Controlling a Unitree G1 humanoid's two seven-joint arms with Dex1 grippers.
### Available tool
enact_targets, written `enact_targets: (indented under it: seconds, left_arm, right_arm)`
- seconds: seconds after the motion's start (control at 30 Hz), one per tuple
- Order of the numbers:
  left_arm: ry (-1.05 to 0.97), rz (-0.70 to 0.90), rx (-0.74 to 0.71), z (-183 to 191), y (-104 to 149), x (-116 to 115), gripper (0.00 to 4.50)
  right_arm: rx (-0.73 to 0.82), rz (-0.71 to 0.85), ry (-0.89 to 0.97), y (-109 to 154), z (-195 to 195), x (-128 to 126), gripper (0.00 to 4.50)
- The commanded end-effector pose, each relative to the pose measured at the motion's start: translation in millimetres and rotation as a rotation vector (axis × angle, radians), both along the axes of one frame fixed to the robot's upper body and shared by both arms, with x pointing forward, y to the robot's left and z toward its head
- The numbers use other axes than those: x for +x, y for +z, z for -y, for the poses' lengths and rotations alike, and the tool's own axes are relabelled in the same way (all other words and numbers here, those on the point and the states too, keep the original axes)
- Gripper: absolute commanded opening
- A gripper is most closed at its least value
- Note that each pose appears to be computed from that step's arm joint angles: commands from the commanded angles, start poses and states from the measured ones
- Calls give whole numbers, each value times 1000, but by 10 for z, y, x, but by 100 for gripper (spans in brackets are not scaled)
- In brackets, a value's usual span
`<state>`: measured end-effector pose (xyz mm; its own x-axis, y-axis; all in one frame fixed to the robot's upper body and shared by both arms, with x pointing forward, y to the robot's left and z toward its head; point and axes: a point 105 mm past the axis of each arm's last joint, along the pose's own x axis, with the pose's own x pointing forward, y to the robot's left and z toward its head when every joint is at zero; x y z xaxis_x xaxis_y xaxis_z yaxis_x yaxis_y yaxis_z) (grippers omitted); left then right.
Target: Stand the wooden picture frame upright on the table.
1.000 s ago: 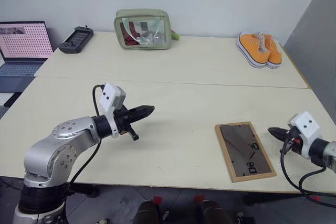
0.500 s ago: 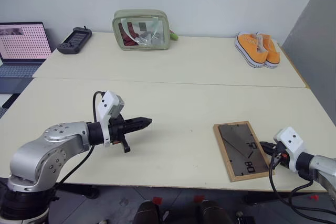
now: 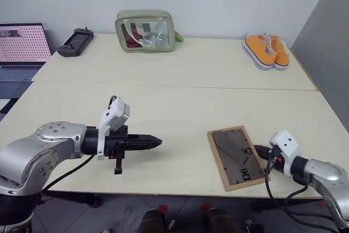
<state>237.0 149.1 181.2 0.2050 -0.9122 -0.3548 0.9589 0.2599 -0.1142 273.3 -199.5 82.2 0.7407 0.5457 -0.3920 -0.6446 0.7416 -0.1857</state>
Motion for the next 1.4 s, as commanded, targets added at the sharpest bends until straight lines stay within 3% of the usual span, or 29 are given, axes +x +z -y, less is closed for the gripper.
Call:
enact_targets:
  seconds: [0.03, 0.23, 0.33, 0.47, 0.8, 1.13, 1.4]
  left_arm:
    - [-23, 37, 31, -33, 43, 6, 1]
    - [-29, 47, 38, -49, 39, 14, 1]
    - [-41, 43, 40, -55, 31, -8, 1]
    - [-48, 44, 31, -22, 8, 14, 1]
    - [-63, 57, 5, 49, 14, 114, 1]
    - [-63, 73, -6, 66, 41, 157, 1]
    - [-52, 84, 0, 61, 91, 149, 1]
  right_arm:
    - [36, 57, 38, 154, -188, 50, 4]
    - [-71, 62, 38, 140, -65, 43, 4]
    - [-181, -45, 113, 132, 275, -243, 4]
    - [-208, -150, 212, 141, 364, -483, 4]
    - [-95, -262, 333, 279, 231, -819, 4]
    - [-61, -288, 354, 276, 226, -918, 4]
    - [6, -380, 393, 55, 113, -933, 4]
